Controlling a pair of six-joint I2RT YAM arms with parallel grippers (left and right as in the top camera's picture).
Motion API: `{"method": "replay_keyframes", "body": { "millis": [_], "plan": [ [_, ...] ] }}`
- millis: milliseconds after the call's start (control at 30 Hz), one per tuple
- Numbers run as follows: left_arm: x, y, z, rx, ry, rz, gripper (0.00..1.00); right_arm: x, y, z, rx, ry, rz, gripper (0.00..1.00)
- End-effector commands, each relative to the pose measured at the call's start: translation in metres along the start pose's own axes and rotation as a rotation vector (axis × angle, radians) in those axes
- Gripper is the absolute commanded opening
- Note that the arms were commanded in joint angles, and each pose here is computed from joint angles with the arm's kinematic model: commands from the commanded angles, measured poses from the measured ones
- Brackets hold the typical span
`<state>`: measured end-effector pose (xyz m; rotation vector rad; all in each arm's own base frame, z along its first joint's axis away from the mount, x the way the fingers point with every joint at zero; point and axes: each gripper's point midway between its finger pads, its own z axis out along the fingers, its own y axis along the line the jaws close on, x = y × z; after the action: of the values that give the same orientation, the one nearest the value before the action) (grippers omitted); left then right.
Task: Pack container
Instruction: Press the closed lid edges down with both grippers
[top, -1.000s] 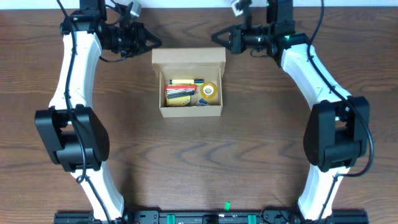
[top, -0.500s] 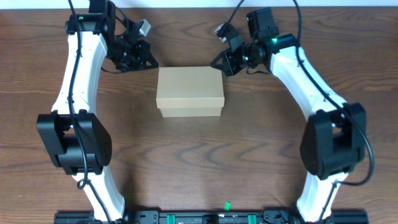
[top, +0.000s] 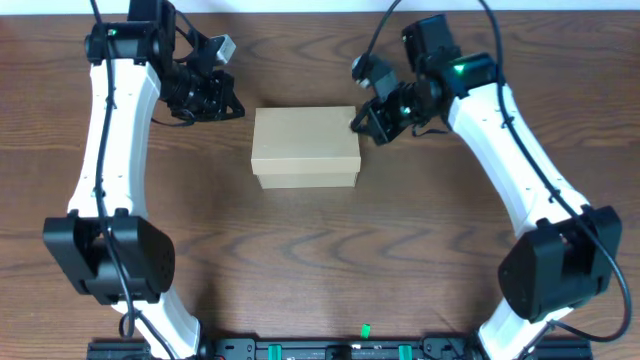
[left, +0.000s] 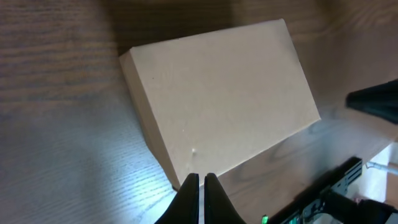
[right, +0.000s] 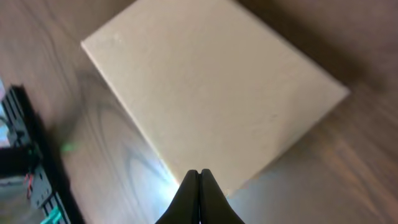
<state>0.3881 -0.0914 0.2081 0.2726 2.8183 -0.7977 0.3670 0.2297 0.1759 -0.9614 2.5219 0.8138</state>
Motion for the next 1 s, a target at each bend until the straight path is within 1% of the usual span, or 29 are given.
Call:
{"method": "replay_keyframes", "body": {
  "millis": [0,133,267,367,500,567,700,767,867,967],
  "plan": [
    [0.004,0.002,0.004,-0.002,0.013,0.030,0.06,0.010,0.007,0.013,0.047,0.058,-0.066,0.01],
    [0.008,0.002,0.009,0.018,0.030,0.043,0.06,0.027,0.010,0.037,0.047,0.100,-0.078,0.01],
    [0.009,0.002,0.009,0.017,0.030,0.054,0.06,0.047,0.005,0.055,0.062,0.136,-0.031,0.01],
    [0.010,0.001,0.009,0.018,0.034,0.051,0.06,0.060,0.004,0.060,0.056,0.165,0.008,0.01],
    [0.009,0.000,0.009,0.018,0.035,0.056,0.06,0.054,0.008,0.056,0.046,0.145,0.019,0.01],
    [0.011,-0.001,0.012,0.017,0.043,0.060,0.06,0.043,0.014,0.047,0.045,0.110,0.025,0.01],
    [0.019,-0.007,0.024,0.015,0.084,0.090,0.06,0.016,0.029,0.015,0.063,0.004,-0.033,0.01],
    [0.028,-0.004,0.036,-0.025,0.127,0.102,0.06,0.005,0.038,-0.005,0.078,-0.057,-0.065,0.01],
    [0.044,0.008,0.055,-0.102,0.190,0.070,0.06,-0.002,0.036,-0.033,0.167,-0.119,-0.043,0.01],
    [0.056,0.019,0.070,-0.121,0.225,0.038,0.06,-0.004,0.037,-0.052,0.207,-0.157,-0.036,0.01]
  ]
}}
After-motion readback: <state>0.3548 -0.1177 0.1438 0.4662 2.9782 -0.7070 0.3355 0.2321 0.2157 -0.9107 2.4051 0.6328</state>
